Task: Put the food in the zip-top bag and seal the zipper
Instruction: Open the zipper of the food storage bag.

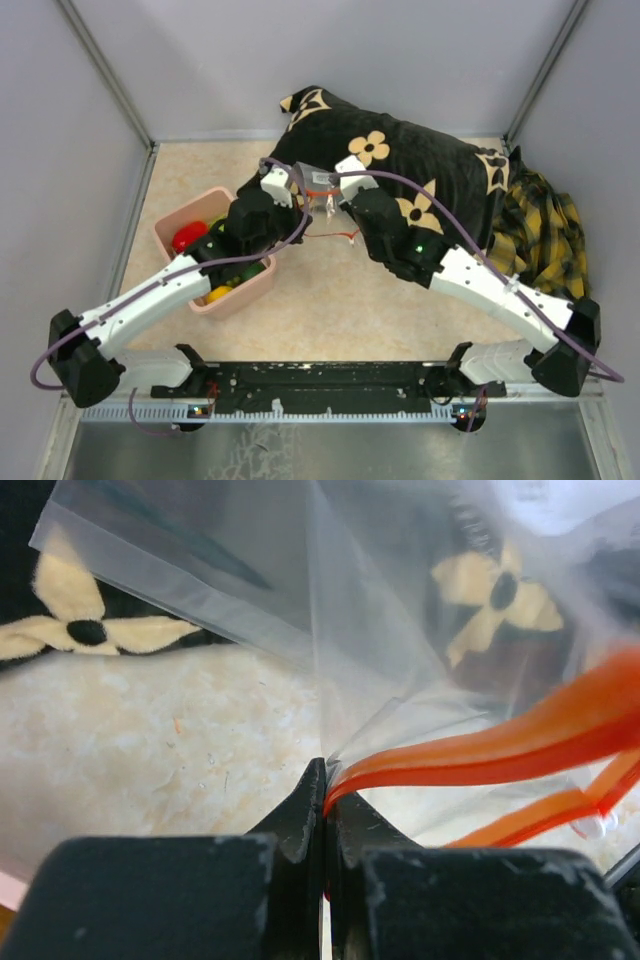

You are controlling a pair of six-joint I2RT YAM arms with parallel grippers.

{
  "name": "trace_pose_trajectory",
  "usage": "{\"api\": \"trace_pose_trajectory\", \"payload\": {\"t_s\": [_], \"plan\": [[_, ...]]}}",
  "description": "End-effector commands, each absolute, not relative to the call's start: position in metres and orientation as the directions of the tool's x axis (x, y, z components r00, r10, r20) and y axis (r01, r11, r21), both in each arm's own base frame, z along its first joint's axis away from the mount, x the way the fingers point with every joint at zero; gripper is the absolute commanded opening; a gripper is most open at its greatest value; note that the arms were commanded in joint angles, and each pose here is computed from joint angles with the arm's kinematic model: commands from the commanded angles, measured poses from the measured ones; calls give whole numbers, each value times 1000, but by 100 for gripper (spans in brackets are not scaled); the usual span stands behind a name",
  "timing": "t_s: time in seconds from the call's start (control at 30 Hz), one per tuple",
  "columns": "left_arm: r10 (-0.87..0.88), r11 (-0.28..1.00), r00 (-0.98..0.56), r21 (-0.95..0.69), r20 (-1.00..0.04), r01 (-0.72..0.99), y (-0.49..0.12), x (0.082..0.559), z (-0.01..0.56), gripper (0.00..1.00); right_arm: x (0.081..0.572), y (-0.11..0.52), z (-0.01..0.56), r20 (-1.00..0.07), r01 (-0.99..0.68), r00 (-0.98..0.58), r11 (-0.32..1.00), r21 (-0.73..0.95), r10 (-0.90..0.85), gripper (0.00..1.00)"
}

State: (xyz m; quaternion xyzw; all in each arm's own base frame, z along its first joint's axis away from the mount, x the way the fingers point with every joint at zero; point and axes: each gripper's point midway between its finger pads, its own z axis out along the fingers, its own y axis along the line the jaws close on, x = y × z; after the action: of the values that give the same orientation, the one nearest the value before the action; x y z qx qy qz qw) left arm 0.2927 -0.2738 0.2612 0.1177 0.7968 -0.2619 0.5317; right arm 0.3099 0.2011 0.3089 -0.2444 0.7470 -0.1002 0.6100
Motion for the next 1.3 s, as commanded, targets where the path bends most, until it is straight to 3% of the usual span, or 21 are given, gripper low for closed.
{"api": "trace_pose_trajectory", "payload": {"t_s": [0.0,0.07,0.17,0.23,0.4,0.57,0.7,0.9,1.1,1.27], "plan": [[-95,811,-351,-277,-932,515,-285,303,307,0,322,206,349,-878,-200,-105,875,-441,-467,0],[-149,773,-273,-284,-950,568,-289,301,352,0,317,210,394,-931,-211,-36,913,-349,-364,0],[-264,682,-172,-309,-949,663,-285,276,406,0,294,228,426,-974,-382,71,897,-224,-213,0],[-306,716,-193,-359,-932,599,-273,281,376,0,282,233,421,-978,-450,99,869,-207,-182,0],[-289,693,-424,-493,-858,526,-272,276,301,0,287,214,345,-927,-393,-158,883,-258,-341,0],[-277,760,-459,-485,-844,433,-252,277,257,0,271,199,313,-881,-410,-267,873,-263,-391,0],[-247,762,-511,-491,-824,422,-252,274,237,0,267,183,286,-827,-393,-362,875,-282,-430,0],[-182,707,-592,-523,-785,476,-281,274,224,0,261,214,262,-780,-495,-448,848,-189,-436,0],[-175,696,-620,-541,-765,472,-292,280,219,11,267,237,249,-751,-509,-504,849,-142,-427,0],[-221,701,-575,-538,-788,468,-282,280,229,29,272,240,238,-705,-481,-558,863,-155,-437,0]]}}
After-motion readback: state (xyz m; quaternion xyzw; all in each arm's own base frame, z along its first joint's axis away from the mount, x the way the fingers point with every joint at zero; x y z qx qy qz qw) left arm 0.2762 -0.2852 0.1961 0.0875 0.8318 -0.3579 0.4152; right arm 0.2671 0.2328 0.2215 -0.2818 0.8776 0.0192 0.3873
